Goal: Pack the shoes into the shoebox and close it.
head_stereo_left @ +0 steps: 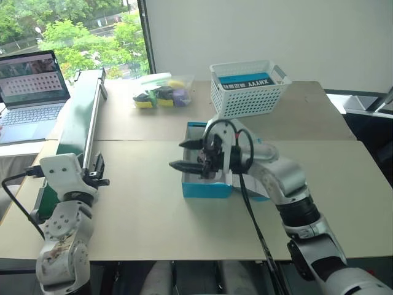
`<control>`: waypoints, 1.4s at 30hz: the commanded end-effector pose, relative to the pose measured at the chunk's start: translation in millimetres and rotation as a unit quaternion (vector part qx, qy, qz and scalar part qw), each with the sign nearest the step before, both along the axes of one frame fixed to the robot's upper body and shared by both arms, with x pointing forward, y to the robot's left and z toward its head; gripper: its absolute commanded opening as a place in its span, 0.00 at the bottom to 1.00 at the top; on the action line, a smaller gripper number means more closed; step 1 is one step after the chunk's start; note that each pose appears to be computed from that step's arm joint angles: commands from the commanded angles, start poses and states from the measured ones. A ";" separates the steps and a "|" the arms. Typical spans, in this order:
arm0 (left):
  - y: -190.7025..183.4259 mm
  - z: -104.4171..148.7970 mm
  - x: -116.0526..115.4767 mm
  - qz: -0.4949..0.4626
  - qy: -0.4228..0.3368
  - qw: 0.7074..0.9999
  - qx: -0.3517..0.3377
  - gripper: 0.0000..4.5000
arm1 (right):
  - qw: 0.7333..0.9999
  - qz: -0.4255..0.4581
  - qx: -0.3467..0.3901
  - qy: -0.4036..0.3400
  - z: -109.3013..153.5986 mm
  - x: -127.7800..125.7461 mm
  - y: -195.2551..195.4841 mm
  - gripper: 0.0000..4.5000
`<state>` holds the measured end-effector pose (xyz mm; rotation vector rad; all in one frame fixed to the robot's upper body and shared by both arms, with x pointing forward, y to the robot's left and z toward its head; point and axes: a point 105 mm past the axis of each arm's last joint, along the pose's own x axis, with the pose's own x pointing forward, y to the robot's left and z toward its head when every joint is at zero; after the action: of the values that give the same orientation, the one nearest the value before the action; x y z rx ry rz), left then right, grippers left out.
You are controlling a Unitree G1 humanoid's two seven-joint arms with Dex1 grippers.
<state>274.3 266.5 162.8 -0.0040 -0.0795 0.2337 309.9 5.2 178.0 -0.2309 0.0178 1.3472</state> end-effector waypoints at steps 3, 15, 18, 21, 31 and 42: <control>4.1 5.2 -5.0 0.010 -0.008 1.000 0.008 0.50 | 0.999 -0.002 0.005 -0.036 2.1 1.1 3.3 0.90; 11.9 0.8 -8.4 0.025 0.001 1.000 0.014 0.50 | 1.000 -0.026 -0.004 -0.006 -9.2 11.4 -0.3 0.96; 13.5 0.6 -8.5 0.029 0.002 0.999 0.014 0.50 | 1.000 -0.026 -0.001 -0.005 -8.7 11.9 0.5 0.96; 13.7 0.6 -8.5 0.028 0.003 1.000 0.015 0.50 | 0.999 -0.040 -0.005 -0.028 -7.2 16.8 0.7 0.96; 20.6 -6.6 -12.1 0.043 0.025 0.999 0.017 0.50 | 0.999 -0.038 -0.002 -0.022 -8.3 16.4 4.4 0.96; 26.9 -9.9 -13.3 0.054 0.035 0.998 0.016 0.50 | 0.999 -0.045 -0.003 -0.021 -10.0 17.6 6.2 0.96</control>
<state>264.5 284.3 145.7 0.0130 0.0072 0.3066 327.4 9.5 153.4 -0.2529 0.0643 1.2551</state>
